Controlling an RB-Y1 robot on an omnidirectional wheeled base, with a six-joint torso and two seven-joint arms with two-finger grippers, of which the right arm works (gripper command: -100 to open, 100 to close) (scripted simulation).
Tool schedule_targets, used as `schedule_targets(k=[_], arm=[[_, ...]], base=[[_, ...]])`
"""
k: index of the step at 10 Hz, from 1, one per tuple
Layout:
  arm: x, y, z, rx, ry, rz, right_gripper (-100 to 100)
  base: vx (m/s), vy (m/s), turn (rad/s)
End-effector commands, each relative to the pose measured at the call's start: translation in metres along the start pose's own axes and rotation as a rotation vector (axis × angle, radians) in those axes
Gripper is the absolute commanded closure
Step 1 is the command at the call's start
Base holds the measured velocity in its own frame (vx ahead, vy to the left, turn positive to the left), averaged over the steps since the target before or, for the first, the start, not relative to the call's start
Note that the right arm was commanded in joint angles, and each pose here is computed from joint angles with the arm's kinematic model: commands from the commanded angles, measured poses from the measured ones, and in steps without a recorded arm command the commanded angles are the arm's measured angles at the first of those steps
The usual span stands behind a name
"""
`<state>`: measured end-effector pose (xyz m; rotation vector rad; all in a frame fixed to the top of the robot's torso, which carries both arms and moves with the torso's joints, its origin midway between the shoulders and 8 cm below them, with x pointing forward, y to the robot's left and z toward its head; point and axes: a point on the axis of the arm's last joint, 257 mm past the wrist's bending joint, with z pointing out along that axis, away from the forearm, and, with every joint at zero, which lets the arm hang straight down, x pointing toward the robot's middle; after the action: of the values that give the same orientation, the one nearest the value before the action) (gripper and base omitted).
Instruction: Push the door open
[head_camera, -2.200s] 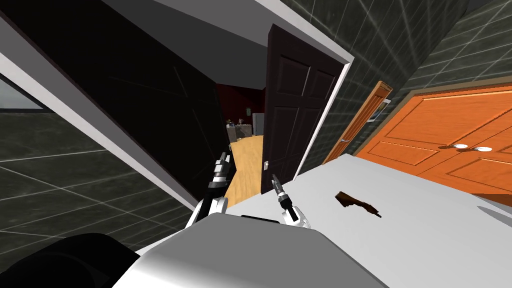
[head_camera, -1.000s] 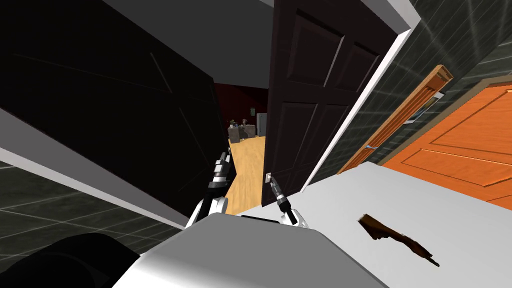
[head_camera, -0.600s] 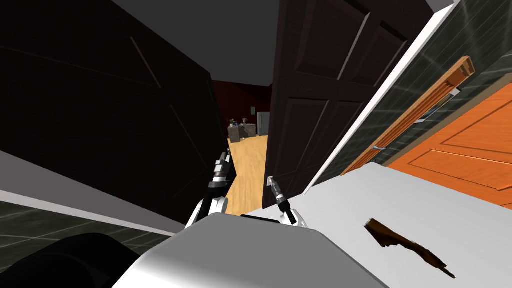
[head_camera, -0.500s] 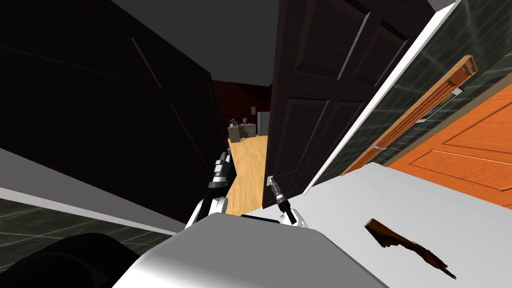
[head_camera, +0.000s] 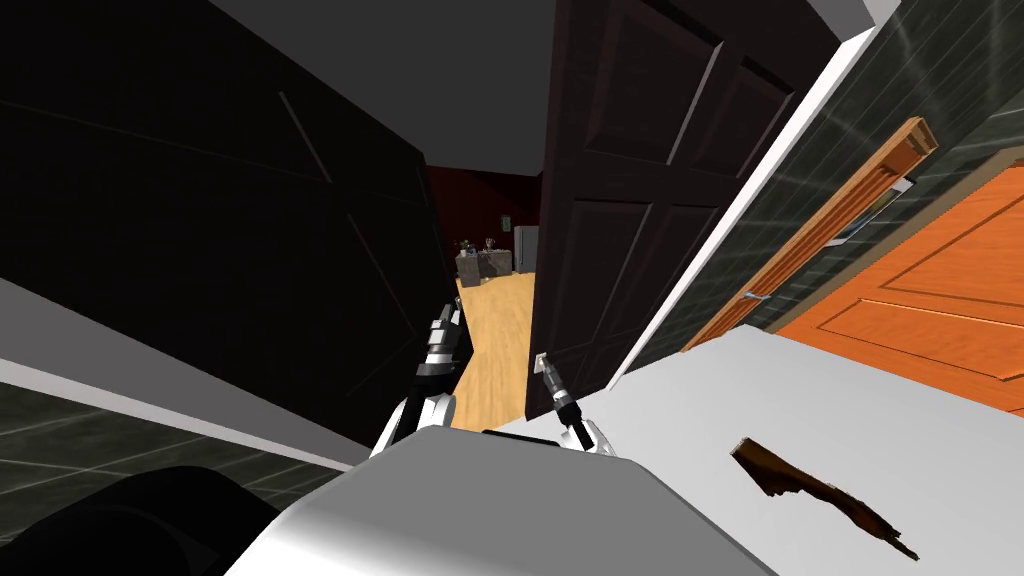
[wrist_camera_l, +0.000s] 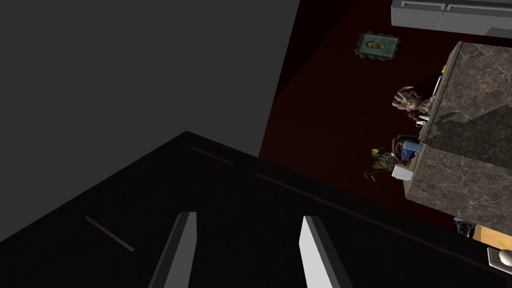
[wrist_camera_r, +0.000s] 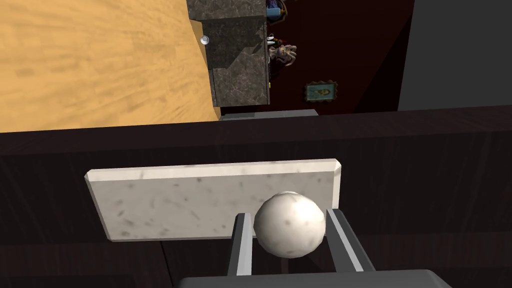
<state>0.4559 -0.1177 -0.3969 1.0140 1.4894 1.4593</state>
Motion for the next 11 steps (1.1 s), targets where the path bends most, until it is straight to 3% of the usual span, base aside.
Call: schedule_targets(k=[1, 6, 7, 11], arm=[[-0.014, 0.003, -0.0003, -0.004, -0.021, -0.016, 100], [-0.038, 0.003, -0.0034, -0.002, -0.069, -0.040, 100], [-0.034, 0.002, -0.0036, -0.004, -0.061, -0.034, -100], [-0.031, 0.003, -0.0028, -0.007, -0.060, -0.021, -100]], base=[[0.131, 0.079, -0.053], [0.174, 0.081, -0.049], [-0.062, 0.028, -0.048], [-0.183, -0.019, -0.024]])
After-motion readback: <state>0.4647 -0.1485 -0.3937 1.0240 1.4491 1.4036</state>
